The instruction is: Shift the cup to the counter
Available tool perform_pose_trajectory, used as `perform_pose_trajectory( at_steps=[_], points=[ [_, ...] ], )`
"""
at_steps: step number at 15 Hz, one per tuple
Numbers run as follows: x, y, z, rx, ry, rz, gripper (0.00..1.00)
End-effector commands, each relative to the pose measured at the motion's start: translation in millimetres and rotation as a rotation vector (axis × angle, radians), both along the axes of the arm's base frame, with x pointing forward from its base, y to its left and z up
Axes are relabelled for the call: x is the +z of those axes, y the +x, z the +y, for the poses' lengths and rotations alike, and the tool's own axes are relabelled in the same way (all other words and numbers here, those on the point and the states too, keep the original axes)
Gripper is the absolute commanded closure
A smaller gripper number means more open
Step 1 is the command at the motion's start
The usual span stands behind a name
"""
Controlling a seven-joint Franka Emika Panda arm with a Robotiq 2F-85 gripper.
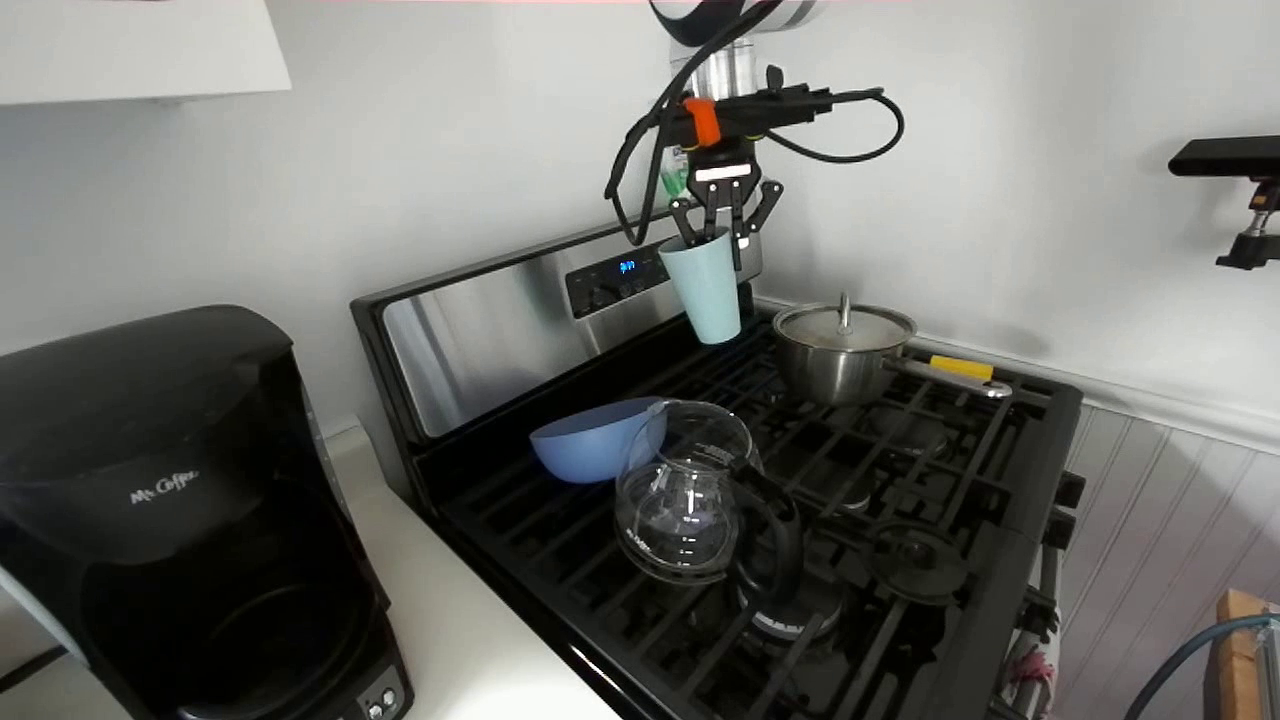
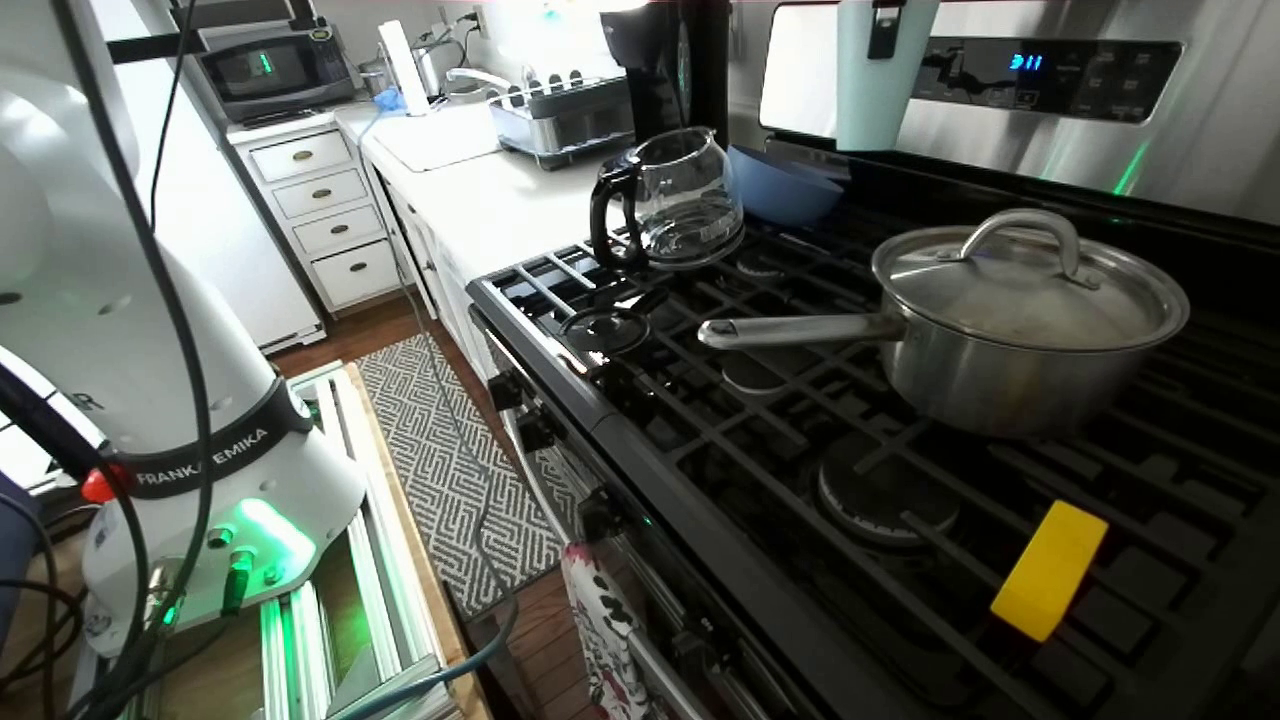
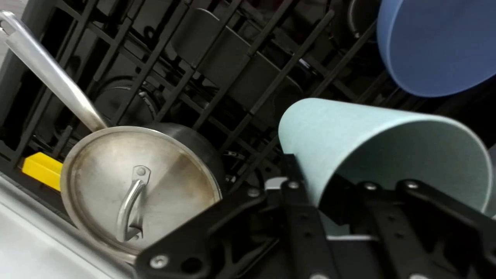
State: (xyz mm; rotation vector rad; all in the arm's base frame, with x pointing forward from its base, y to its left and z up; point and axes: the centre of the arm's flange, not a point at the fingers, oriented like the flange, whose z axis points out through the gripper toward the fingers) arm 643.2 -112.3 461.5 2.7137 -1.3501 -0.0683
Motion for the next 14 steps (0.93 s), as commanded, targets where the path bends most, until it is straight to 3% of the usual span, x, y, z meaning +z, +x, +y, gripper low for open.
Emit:
perform_pose_trajectory(
  at_steps=[1, 8, 14],
  points=[
    [18.0, -66.6, 27.0, 0.157, 0.078, -0.094, 0.98],
    [42.5, -126.9, 78.1, 0.482, 0.148, -0.215, 0.98],
    [42.8, -144.7, 170.6, 0.794, 0.156, -0.291, 0.98]
  ],
)
